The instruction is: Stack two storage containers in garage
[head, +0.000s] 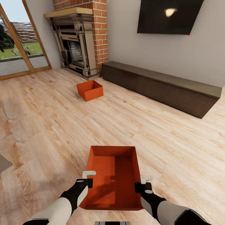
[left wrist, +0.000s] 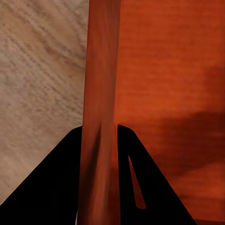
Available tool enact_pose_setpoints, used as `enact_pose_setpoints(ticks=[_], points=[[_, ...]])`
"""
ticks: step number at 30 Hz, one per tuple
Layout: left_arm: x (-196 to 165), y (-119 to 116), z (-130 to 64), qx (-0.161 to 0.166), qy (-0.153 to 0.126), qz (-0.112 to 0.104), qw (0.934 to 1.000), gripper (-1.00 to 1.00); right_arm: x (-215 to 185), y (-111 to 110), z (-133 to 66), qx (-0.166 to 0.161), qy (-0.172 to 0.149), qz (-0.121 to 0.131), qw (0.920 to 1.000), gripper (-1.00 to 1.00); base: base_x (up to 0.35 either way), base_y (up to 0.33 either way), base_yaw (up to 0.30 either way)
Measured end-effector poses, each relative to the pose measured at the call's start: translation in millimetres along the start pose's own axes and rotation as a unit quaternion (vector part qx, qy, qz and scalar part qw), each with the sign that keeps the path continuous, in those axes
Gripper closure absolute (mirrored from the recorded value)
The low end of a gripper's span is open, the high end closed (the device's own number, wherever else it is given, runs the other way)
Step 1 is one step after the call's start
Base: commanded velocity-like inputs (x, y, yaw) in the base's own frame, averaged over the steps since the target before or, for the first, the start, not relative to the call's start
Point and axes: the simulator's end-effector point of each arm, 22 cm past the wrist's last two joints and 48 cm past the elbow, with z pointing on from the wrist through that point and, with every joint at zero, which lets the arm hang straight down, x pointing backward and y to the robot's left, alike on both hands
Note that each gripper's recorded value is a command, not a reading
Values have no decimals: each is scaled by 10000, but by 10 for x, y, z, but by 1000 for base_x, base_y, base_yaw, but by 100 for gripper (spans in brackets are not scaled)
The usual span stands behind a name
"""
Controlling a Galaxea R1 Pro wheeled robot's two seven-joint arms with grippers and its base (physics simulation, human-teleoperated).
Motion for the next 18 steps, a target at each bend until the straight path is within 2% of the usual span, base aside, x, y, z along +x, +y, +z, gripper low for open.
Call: enact_pose_setpoints(ticks=[18], points=[[-229,21,-324,-1,7,-4,10000,100,-274,-34,-288,-2,8,-6,10000,100,0,0,0]])
